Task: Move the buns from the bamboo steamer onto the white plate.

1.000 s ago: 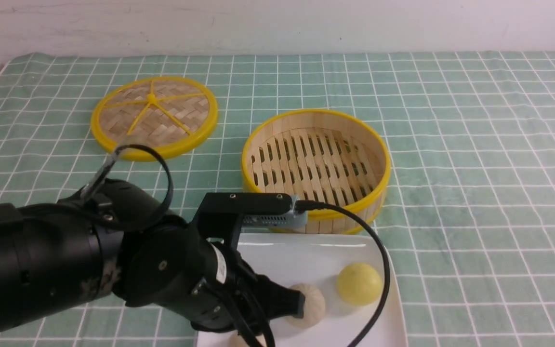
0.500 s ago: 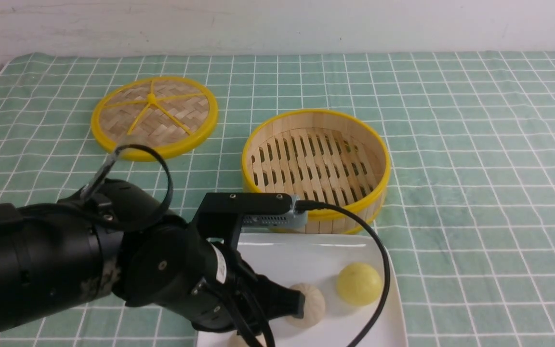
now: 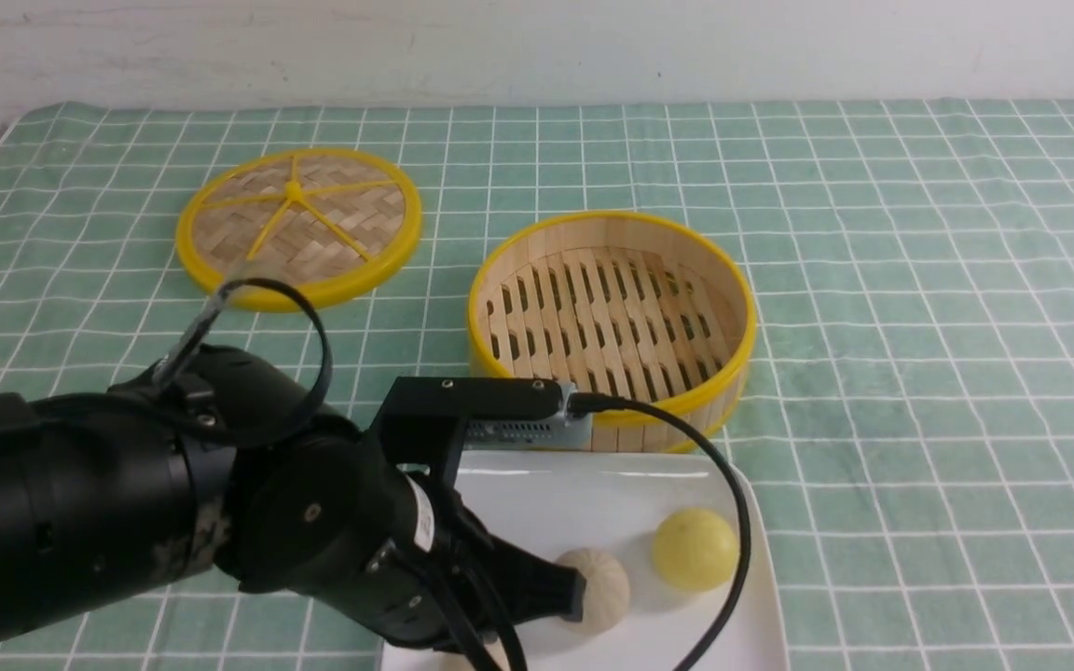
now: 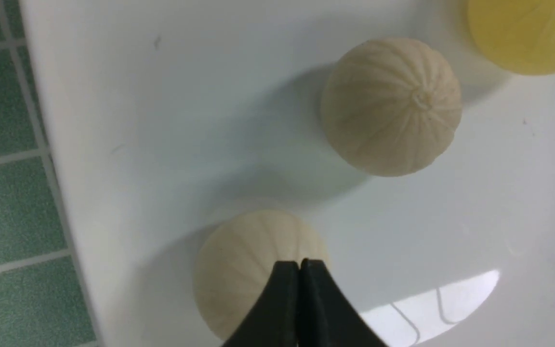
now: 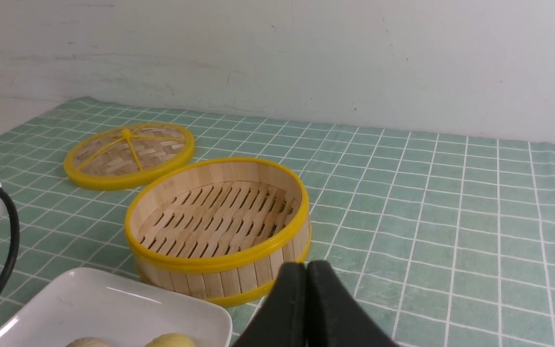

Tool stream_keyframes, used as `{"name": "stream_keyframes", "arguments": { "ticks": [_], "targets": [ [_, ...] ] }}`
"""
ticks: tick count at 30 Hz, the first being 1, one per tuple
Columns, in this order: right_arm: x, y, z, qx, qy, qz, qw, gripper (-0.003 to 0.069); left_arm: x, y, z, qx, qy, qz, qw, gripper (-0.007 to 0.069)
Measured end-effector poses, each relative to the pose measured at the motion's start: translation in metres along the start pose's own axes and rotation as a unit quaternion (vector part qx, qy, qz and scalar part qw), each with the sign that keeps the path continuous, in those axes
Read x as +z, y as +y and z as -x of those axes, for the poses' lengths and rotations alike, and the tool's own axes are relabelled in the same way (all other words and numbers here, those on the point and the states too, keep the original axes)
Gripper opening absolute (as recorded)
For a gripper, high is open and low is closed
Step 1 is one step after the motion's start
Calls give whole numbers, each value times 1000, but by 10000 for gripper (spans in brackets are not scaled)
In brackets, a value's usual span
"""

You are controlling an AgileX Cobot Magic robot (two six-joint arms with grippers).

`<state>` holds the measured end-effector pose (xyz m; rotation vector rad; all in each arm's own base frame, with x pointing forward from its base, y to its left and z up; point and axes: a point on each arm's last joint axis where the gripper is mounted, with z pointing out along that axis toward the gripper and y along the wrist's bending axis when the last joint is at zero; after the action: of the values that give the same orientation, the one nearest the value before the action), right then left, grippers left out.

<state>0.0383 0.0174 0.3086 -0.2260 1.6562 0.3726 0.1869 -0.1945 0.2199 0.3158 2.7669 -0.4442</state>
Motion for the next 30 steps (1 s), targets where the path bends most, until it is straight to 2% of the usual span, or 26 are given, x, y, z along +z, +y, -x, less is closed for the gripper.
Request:
{"name": "stream_keyframes", "arguments": {
  "ticks": [3, 10, 13, 19, 22, 25, 27, 30],
  "targets": [
    [-2, -2, -6, 7, -12, -21, 1000, 15, 0, 0, 0, 3, -2, 2, 1000, 1],
    [9, -24, -68, -2, 32, -163, 986, 27, -7, 3, 2, 30, -20, 11, 999, 1],
    [12, -31, -92, -8, 64, -193, 979, 29, -23, 3, 3, 42, -46, 6, 998, 1],
    [16, -36, -126, -5, 104, -202, 974, 37, -77, 9, -1, 74, -127, -7, 989, 1],
    [17, -37, -130, -5, 103, -202, 974, 41, -98, 15, -7, 84, -155, -4, 984, 1],
    [17, -37, -129, -7, 94, -202, 975, 45, -132, 28, -25, 78, -179, -2, 981, 1],
    [17, -37, -129, -8, 93, -202, 975, 46, -138, 33, -33, 69, -177, -5, 982, 1],
    [17, -37, -129, -8, 93, -202, 975, 50, -143, 49, -63, 59, -205, -35, 976, 1]
  ]
}}
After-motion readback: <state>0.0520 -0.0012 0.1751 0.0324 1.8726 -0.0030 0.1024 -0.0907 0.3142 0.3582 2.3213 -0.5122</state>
